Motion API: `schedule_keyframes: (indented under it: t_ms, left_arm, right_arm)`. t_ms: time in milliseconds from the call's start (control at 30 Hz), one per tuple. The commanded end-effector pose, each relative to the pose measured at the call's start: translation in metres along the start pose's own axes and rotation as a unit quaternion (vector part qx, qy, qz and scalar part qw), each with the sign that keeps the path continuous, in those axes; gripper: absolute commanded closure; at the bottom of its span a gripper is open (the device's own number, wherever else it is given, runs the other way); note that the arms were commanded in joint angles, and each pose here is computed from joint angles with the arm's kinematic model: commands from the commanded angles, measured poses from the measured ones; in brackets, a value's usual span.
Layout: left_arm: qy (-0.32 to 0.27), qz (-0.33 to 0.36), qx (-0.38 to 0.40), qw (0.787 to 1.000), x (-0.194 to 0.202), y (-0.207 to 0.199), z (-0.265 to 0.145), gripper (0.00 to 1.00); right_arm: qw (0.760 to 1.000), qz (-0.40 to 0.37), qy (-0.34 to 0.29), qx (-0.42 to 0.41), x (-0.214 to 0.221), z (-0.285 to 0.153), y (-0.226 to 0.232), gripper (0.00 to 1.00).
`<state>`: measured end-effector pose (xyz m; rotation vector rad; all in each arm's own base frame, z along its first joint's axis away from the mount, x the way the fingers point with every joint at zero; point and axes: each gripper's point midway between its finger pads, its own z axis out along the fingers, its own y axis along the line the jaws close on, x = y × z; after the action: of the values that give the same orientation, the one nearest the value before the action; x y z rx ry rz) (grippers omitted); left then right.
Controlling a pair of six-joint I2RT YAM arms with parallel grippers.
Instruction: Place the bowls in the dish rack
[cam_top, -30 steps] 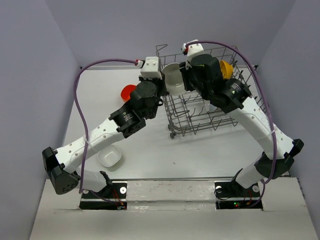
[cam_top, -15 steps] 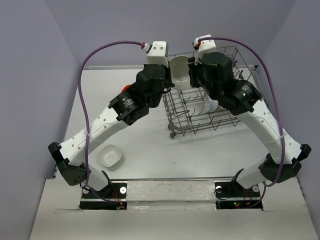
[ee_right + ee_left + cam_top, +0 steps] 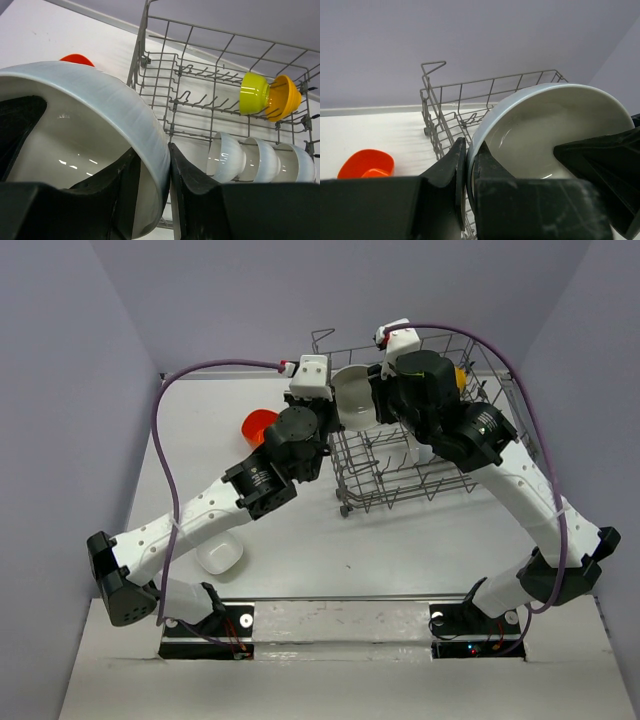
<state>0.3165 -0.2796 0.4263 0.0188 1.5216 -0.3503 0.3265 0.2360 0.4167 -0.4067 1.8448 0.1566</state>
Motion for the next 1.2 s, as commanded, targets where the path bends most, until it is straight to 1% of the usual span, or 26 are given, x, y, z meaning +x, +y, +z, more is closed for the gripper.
schedule_keyframes:
  t_ms: [0, 33, 100, 167, 233, 267, 400, 433, 500, 633, 667, 800, 1033, 1167]
  left_arm:
    - [-0.141, -0.117, 0.004, 0.983, -0.084, 0.001, -0.019, 1.0]
    - [-0.147, -0.122, 0.003, 0.982, -0.085, 0.002, -0.02, 1.0]
    - [-0.158, -0.106, 0.0, 0.982, -0.085, 0.003, -0.022, 1.0]
    - [-0.172, -0.111, -0.003, 0.979, -0.089, 0.005, -0.024, 1.0]
    - [-0.173, -0.096, -0.011, 0.98, -0.083, 0.008, -0.026, 1.0]
    - [-0.182, -0.101, -0.014, 0.978, -0.086, 0.009, -0.027, 1.0]
    - [-0.192, -0.088, -0.031, 0.977, -0.083, 0.013, -0.032, 1.0]
    - [-0.19, -0.074, -0.033, 0.978, -0.079, 0.013, -0.033, 1.0]
    - [-0.196, -0.077, -0.044, 0.977, -0.079, 0.015, -0.034, 1.0]
    - [-0.201, -0.059, -0.064, 0.976, -0.072, 0.018, -0.038, 1.0]
    - [-0.21, -0.057, -0.071, 0.973, -0.076, 0.022, -0.041, 1.0]
    - [-0.213, -0.044, -0.079, 0.973, -0.073, 0.021, -0.042, 1.0]
    - [-0.215, -0.041, -0.085, 0.972, -0.074, 0.023, -0.042, 1.0]
    - [-0.208, -0.037, -0.086, 0.974, -0.073, 0.022, -0.04, 1.0]
  right_arm:
    - [0.999, -0.009, 0.006, -0.043, 0.005, -0.002, 0.021, 0.66]
    - [0.999, -0.01, 0.007, -0.044, 0.005, -0.002, 0.021, 0.66]
    - [0.999, -0.009, 0.006, -0.044, 0.005, -0.002, 0.021, 0.66]
    - [0.999, -0.009, 0.006, -0.041, 0.005, -0.002, 0.02, 0.66]
    - [0.999, -0.009, 0.006, -0.044, 0.005, -0.002, 0.021, 0.66]
    - [0.999, -0.009, 0.005, -0.044, 0.004, -0.002, 0.021, 0.66]
    - [0.999, -0.008, 0.002, -0.044, 0.002, -0.003, 0.021, 0.66]
    - [0.999, -0.008, 0.003, -0.044, 0.003, -0.002, 0.021, 0.66]
    - [0.999, -0.009, 0.002, -0.046, 0.002, -0.003, 0.021, 0.66]
    - [0.999, -0.01, 0.004, -0.045, 0.004, -0.002, 0.021, 0.65]
    - [0.999, -0.01, 0.004, -0.045, 0.004, -0.002, 0.021, 0.65]
    - [0.999, -0.01, 0.004, -0.046, 0.004, -0.003, 0.021, 0.64]
    - [0.999, -0.009, 0.0, -0.048, 0.002, -0.006, 0.02, 0.64]
    - [0.999, -0.009, 0.0, -0.05, 0.002, -0.006, 0.021, 0.64]
